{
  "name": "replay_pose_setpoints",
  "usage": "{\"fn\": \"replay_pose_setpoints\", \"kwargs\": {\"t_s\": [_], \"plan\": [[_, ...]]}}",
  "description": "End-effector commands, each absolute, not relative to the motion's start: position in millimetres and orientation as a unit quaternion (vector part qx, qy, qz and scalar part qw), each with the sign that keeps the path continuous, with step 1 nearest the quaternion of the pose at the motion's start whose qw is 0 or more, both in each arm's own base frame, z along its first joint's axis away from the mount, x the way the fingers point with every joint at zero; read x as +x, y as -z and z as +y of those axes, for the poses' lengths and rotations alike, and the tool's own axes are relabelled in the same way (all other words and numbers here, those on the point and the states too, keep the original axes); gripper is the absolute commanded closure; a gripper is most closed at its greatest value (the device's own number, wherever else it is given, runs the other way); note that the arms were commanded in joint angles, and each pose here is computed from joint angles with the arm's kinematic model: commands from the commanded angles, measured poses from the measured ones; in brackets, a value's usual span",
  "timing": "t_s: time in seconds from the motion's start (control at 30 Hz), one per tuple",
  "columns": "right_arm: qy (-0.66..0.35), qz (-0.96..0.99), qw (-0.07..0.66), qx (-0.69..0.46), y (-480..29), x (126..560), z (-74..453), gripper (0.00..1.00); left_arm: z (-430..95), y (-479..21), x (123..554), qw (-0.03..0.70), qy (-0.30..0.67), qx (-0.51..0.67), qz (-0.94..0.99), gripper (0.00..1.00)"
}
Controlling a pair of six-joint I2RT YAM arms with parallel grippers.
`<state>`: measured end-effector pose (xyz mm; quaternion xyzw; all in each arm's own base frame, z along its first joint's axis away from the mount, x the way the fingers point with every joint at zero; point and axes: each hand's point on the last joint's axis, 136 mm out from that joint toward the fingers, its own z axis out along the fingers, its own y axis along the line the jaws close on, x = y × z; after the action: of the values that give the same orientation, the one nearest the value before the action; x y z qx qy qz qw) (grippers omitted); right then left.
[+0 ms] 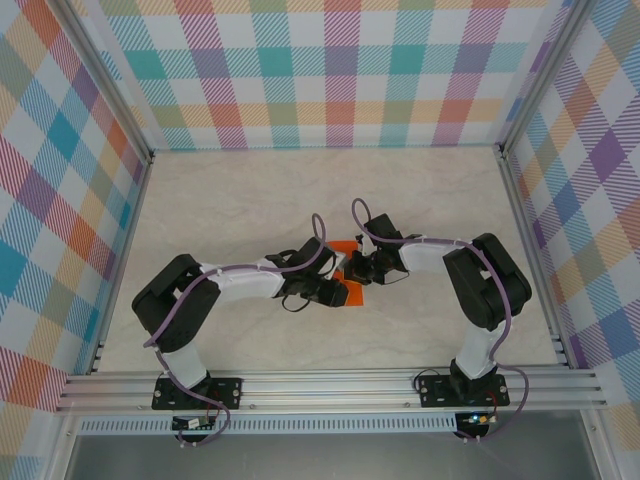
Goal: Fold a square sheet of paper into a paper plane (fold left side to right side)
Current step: Fold the triangle a second time at the center of the table.
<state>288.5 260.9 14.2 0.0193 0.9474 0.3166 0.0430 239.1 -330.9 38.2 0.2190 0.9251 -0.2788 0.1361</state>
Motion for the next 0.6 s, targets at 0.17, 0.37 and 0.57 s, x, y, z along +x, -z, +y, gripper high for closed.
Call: {"fn": "replay_pose_setpoints", "kwargs": {"t_s": [0.17,0.37,0.57], "plan": [[-0.252,0.967,0.013,0.030,9.3,271.7,236.9,0.94,-319.1,-19.4,236.9,0.126,0.268,0.206,0.933,0.71],[-0.251,0.967,0.012,0.029,9.0,271.4,237.2,0.94,-310.4,-12.4,237.4,0.127,0.252,0.198,0.939,0.75],[-0.251,0.968,0.012,0.029,8.6,271.6,236.8,0.94,-306.4,-9.1,236.6,0.126,0.244,0.195,0.941,0.76]]}}
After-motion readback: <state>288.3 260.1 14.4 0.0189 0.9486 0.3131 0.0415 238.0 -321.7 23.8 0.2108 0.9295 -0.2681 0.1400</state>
